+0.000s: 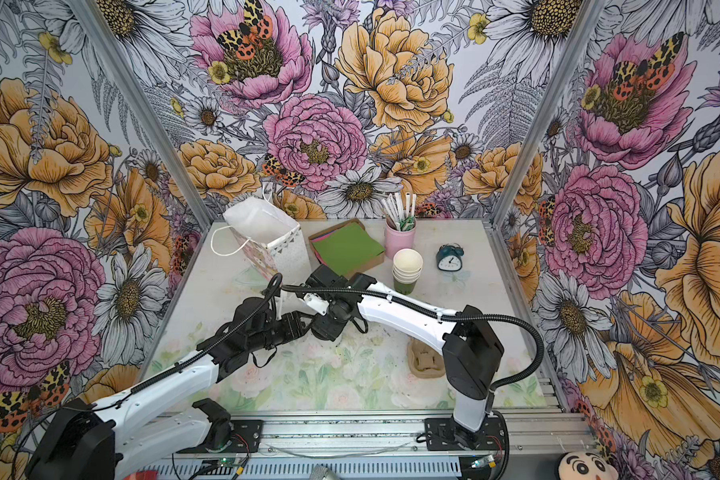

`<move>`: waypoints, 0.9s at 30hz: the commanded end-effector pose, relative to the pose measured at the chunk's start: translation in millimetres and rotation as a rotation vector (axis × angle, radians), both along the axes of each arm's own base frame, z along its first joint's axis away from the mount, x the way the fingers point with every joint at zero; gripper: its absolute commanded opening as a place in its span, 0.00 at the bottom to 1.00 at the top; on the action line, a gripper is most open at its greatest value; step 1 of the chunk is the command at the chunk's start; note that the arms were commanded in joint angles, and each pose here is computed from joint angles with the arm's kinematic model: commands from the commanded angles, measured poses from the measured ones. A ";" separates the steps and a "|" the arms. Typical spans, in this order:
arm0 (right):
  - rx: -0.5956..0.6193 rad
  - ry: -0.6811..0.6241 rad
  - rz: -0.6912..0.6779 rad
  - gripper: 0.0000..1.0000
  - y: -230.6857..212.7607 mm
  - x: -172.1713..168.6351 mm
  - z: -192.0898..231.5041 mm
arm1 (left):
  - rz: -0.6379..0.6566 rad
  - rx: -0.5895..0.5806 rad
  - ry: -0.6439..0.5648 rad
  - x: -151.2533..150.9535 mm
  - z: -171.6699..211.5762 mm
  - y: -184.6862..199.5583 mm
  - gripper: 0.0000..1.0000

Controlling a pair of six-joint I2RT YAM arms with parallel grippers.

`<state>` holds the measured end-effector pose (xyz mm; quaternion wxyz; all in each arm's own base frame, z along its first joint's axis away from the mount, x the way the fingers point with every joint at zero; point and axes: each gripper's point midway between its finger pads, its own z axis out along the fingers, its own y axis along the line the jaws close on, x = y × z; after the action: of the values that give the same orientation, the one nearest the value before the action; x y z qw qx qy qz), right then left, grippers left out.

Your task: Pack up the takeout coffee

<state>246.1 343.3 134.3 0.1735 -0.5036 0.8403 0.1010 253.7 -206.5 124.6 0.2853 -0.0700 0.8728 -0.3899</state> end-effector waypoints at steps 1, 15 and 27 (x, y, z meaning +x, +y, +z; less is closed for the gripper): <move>-0.133 0.084 -0.011 0.59 -22.9 -16.6 -39.7 | -0.002 0.019 0.036 -6.9 -17.9 2.3 0.53; -0.159 0.154 -0.014 0.59 -34.3 -31.8 -57.5 | 0.011 0.090 0.128 -19.1 -57.5 8.7 0.42; -0.132 0.187 -0.030 0.61 -35.9 -37.4 -56.3 | 0.000 0.181 0.150 -25.2 -68.4 10.8 0.38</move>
<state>243.4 344.4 130.0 0.1926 -0.4992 0.8363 0.1196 258.7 -223.6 120.9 0.2996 -0.0606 0.8602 -0.4082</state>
